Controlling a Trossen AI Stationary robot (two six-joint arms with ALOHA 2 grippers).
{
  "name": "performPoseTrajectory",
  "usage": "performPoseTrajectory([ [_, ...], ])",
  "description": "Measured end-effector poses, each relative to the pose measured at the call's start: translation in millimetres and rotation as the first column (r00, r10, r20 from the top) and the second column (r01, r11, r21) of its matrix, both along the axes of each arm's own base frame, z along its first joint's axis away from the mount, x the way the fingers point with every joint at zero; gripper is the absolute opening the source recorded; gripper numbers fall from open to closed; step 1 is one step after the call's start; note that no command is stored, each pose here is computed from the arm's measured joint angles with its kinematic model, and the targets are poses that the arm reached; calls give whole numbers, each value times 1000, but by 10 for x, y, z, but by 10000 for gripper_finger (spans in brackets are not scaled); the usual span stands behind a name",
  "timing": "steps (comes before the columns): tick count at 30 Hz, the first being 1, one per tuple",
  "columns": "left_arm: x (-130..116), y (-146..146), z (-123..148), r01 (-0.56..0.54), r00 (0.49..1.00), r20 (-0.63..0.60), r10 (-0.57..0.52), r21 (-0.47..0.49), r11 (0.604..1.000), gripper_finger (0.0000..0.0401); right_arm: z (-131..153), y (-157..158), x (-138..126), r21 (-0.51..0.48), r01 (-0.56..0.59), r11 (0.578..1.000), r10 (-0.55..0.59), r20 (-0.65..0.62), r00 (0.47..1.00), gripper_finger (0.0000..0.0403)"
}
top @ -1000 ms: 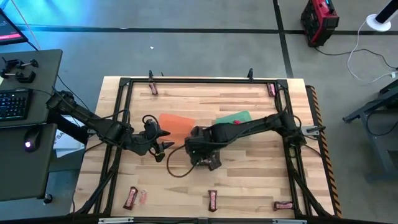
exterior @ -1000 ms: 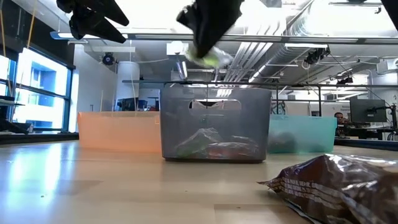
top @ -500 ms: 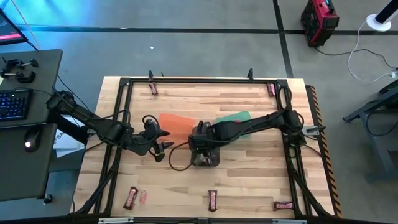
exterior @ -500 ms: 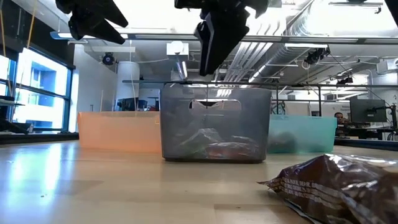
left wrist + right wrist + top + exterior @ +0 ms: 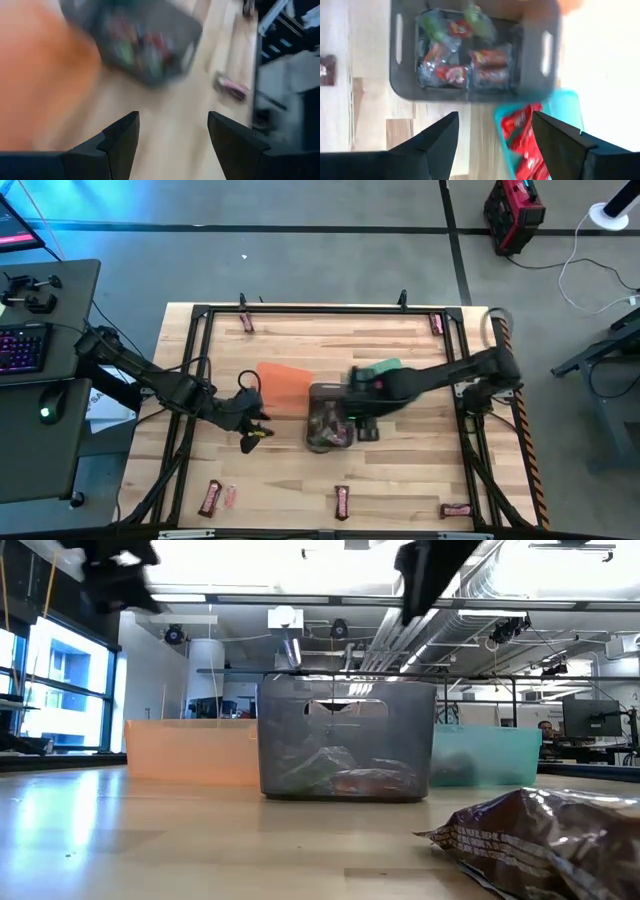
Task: Sort candy by brand, put in halloween buckets
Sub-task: Put the orange gummy into the black bin
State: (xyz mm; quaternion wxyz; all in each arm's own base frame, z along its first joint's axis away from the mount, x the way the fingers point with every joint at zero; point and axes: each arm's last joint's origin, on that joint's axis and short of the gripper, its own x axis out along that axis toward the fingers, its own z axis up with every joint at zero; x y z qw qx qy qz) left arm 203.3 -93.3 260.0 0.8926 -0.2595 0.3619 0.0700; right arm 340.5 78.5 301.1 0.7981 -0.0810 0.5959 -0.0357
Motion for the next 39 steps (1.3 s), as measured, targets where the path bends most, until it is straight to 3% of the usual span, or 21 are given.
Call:
performPoseTrajectory([
  [4,-21,-175,-190,-79,974,-226,23,-244,967,212,-87,4,-431,59,192,980,-197,80,977,245],
  [9,-95,-648,-547,-94,874,-478,-89,-346,933,180,-375,79,-839,229,388,893,-426,149,892,245],
  [12,-157,-888,-704,-100,806,-578,-128,-347,933,165,-547,153,-947,328,431,841,-502,174,847,245],
  [18,-181,-1175,-845,-118,765,-634,-113,-310,943,159,-738,240,-946,432,424,796,-546,212,811,245],
  [24,-222,-1267,-1026,-79,732,-672,-114,-250,965,172,-774,221,-916,451,412,792,-549,233,802,245],
  [32,-217,-1273,-1059,-88,726,-679,-104,-242,966,211,-773,210,-912,431,410,804,-545,255,799,245],
  [39,-211,-1281,-1165,-110,707,-703,-74,-213,971,202,-773,209,-912,429,412,804,-546,258,797,245],
])
